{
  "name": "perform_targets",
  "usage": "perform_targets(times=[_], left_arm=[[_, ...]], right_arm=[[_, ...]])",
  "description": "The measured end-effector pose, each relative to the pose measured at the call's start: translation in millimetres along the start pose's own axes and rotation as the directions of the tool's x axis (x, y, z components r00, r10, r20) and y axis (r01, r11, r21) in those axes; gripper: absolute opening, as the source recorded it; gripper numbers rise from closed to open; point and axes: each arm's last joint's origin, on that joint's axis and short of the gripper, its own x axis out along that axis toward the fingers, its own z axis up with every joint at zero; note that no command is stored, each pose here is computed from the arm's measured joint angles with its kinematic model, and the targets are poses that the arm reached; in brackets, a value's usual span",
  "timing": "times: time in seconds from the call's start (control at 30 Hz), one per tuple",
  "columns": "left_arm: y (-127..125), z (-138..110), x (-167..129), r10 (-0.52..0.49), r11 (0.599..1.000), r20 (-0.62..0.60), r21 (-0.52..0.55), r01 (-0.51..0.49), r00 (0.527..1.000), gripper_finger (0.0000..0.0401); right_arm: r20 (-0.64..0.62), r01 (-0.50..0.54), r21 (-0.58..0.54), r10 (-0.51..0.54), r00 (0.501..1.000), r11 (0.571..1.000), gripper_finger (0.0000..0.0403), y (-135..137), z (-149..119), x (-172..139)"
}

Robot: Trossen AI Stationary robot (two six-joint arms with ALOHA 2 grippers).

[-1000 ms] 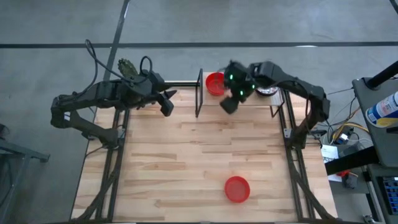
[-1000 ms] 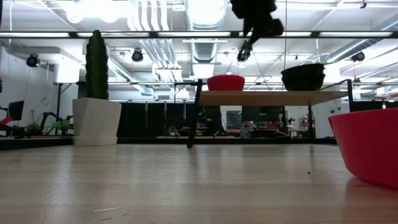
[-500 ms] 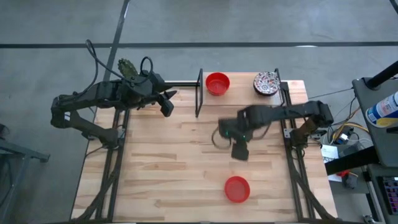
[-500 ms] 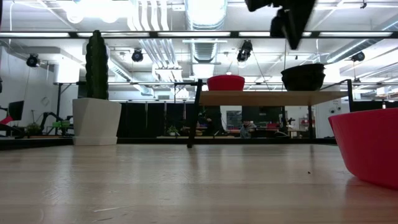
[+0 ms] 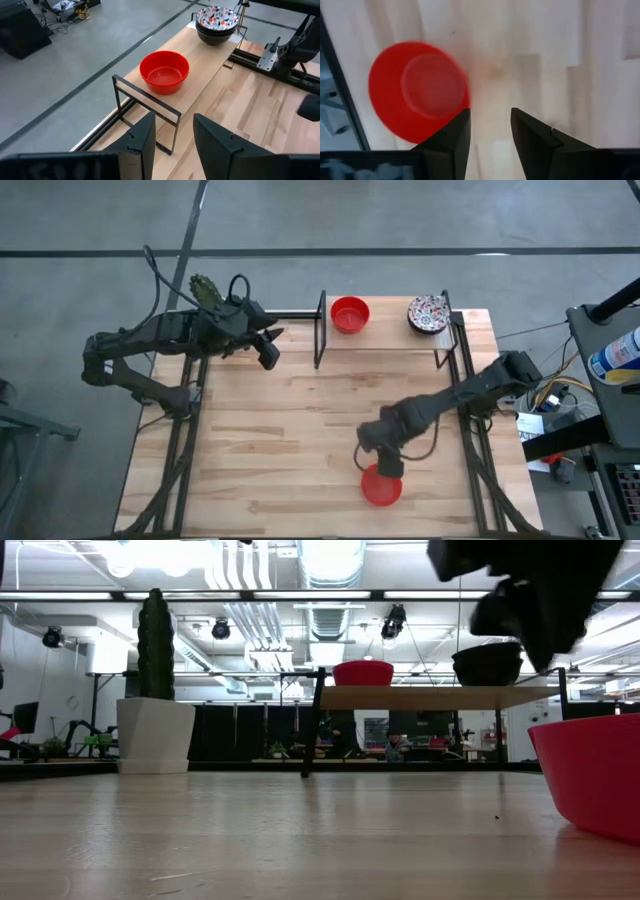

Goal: Pick & Place Mini bowls
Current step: Stack the red bowl on the red bowl on the shelf

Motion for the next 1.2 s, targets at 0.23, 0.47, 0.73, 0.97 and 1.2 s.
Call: perform_targets(times=[0.23, 0.47, 0.73, 0.97, 1.2], left_arm=[[-0.5, -2.5, 2.1, 0.004, 1.000, -0.010, 0.005, -0.004, 1.000, 0.0126], [-1.0, -5.2, 4.7, 0.008, 1.000, -0.021, 0.003, -0.008, 1.000, 0.0126], [-1.4, -7.7, 6.6, 0.011, 1.000, -0.030, 0.008, -0.010, 0.999, 0.0126], [-1.4, -7.8, 6.6, 0.011, 1.000, -0.031, 0.009, -0.010, 0.999, 0.0126], [-1.5, -7.9, 6.5, 0.010, 1.000, -0.032, 0.005, -0.010, 0.999, 0.0126]], right_arm=[[0.022, -0.054, -0.023, 0.054, 0.998, 0.998, 0.0136, 23.4, -19.1, 24.8], [-0.018, -0.011, 0.111, 0.013, 1.000, 0.994, 0.0132, 15.1, -34.5, 49.1], [0.042, -0.107, 0.183, 0.101, 0.994, 0.977, 0.0130, 11.3, -36.8, 70.6], [0.022, -0.101, 0.288, 0.099, 0.995, 0.952, 0.0093, 4.9, -40.7, 77.5], [-0.049, -0.144, 0.348, 0.171, 0.984, 0.927, 0.0013, -8.8, -35.6, 78.0]])
